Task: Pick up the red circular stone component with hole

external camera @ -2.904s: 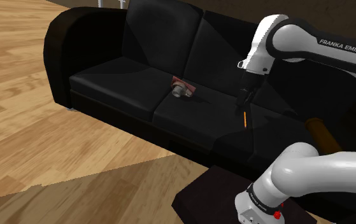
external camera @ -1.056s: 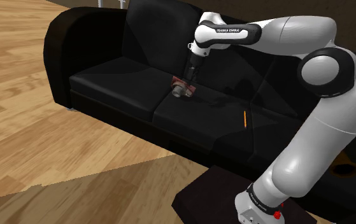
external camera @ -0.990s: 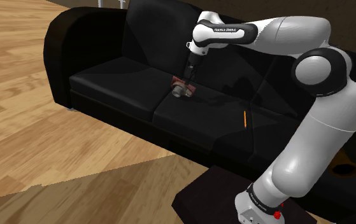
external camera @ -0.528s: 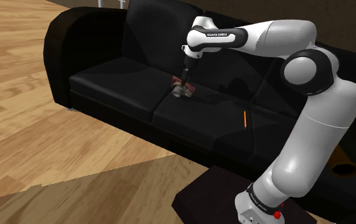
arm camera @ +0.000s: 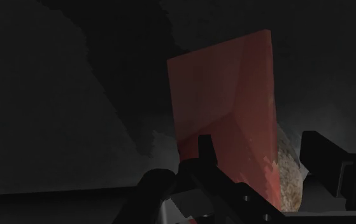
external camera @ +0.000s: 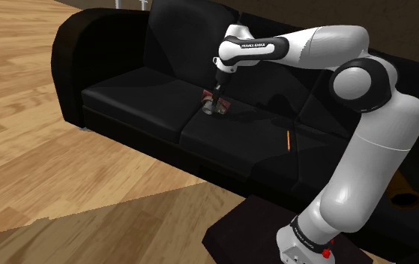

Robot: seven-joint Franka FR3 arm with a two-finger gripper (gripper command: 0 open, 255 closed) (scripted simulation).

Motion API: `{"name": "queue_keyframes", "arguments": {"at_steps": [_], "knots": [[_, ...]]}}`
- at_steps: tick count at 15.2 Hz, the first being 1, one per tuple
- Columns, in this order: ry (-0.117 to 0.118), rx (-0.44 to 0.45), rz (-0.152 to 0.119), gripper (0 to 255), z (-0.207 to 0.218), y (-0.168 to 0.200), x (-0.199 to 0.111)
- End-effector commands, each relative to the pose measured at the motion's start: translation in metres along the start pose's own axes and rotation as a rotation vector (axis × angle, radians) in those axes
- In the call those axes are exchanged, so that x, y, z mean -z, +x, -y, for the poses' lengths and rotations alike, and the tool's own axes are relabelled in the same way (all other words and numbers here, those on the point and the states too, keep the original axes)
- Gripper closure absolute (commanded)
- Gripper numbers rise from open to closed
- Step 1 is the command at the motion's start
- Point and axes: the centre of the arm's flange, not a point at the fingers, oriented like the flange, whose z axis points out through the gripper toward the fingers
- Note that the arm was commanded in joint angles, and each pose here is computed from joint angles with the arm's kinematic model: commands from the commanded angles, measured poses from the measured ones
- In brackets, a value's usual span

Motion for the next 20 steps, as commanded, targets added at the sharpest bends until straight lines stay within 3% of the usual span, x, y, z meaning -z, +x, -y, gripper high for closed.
{"name": "queue_keyframes", "arguments": {"at_steps": [1,6,20], "knots": [[0.001,-0.001,0.002,255,0.000,0.000,-0.001],[0.001,-0.001,0.002,255,0.000,0.000,-0.001],[0.001,-0.001,0.002,255,0.000,0.000,0.073]]}}
